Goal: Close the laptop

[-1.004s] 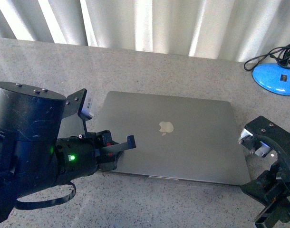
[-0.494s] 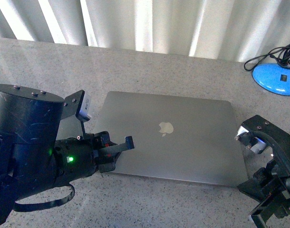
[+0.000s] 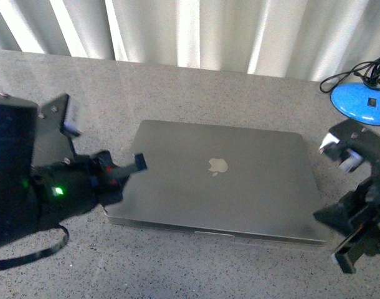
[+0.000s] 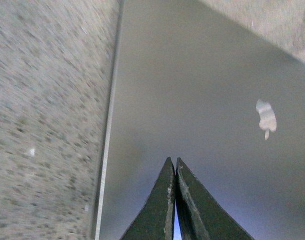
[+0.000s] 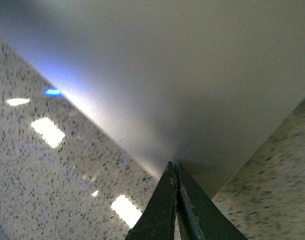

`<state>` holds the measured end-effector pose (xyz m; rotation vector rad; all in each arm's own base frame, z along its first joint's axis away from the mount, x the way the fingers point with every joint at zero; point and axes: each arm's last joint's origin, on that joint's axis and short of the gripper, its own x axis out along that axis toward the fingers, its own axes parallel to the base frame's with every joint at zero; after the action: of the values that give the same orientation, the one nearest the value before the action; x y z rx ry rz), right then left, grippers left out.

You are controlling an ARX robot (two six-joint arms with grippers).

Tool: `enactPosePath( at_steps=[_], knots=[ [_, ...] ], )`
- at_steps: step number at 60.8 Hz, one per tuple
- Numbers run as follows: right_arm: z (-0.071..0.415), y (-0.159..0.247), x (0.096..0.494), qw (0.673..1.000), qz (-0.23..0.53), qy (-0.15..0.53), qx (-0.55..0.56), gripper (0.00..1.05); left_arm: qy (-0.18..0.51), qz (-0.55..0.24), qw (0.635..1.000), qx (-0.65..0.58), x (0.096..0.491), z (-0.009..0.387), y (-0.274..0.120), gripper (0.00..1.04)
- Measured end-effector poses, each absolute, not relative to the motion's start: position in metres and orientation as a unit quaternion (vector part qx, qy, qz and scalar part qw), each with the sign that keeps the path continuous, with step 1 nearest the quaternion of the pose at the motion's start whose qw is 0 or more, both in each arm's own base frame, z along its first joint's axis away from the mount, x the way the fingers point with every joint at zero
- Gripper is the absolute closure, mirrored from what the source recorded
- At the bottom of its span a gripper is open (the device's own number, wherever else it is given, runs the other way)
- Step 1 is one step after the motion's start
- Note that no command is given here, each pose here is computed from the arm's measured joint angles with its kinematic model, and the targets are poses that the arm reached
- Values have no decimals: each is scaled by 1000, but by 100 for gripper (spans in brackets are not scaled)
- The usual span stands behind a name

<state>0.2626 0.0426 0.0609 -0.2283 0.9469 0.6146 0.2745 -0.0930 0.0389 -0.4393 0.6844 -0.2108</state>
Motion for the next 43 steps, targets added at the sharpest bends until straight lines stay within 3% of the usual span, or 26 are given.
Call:
enactPosePath(
  at_steps=[9,17,21,27,29,31,35,37,39,43],
  knots=[
    [102,40,263,893,262,321,-177,104,240,6,953,-186,273,77,-65,101],
    [144,37,252,921,238,229,-205,104,165,109,961,-193,260,116,-33,100],
    [161,34,239,932,214,200,-213,100,131,123,963,-202,257,132,-27,88],
    [172,34,232,939,204,174,-214,75,135,116,963,-203,255,132,-27,63],
    [162,33,232,959,133,152,-196,80,132,89,969,-187,255,128,-27,64],
    [154,31,229,974,78,128,-168,86,104,45,981,-158,250,125,-25,74],
    [148,25,214,992,18,75,-96,98,59,5,993,-106,237,126,-23,84],
    [153,22,209,997,7,40,-69,104,26,0,997,-73,230,133,-20,93],
    [161,20,203,999,6,12,-47,104,11,1,999,-49,222,139,-17,102],
    [165,18,194,1000,8,-1,-27,104,3,-1,1000,-26,211,144,-14,101]
  ],
)
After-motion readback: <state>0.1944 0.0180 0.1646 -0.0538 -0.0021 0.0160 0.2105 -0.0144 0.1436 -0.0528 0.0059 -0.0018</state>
